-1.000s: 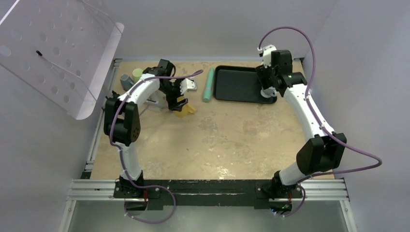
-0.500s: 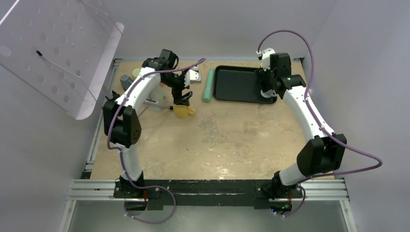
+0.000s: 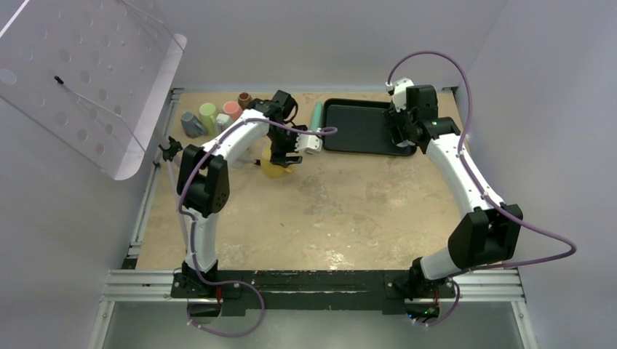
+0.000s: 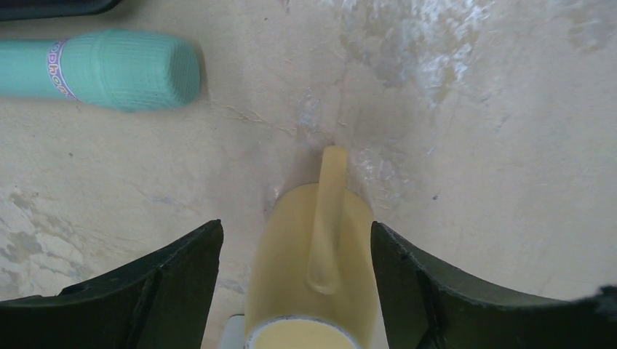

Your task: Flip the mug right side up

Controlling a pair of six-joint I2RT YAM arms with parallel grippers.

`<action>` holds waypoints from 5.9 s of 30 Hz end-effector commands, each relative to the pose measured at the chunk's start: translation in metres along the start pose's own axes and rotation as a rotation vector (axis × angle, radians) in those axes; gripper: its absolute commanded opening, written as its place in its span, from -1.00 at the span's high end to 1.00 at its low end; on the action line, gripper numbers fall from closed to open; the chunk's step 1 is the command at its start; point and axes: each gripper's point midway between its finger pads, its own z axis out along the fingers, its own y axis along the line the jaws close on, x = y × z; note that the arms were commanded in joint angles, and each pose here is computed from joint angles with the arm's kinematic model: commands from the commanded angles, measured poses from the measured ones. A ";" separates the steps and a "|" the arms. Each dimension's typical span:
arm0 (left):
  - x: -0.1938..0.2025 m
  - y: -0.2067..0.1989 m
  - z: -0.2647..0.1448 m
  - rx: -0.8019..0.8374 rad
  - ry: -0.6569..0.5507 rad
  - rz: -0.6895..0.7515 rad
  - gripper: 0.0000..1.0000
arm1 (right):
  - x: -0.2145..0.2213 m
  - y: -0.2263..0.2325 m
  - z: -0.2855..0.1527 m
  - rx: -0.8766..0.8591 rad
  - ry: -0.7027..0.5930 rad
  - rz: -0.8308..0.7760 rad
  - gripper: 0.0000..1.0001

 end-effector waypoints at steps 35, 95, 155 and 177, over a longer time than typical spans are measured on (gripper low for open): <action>-0.108 0.059 -0.124 -0.288 -0.585 -0.887 1.00 | -0.091 0.095 -0.062 -0.488 -0.437 0.428 -0.79; 0.011 0.077 -0.142 -0.758 -0.106 -0.938 -1.00 | -0.019 0.087 0.138 -0.139 0.307 0.068 1.00; 0.142 0.199 -0.014 -0.705 -0.235 -1.568 -0.09 | -0.054 0.037 0.008 -0.039 0.046 0.183 -0.16; 0.167 0.229 -0.118 -0.991 0.220 -0.754 -0.99 | -0.030 0.049 0.013 -0.064 0.075 0.166 -0.16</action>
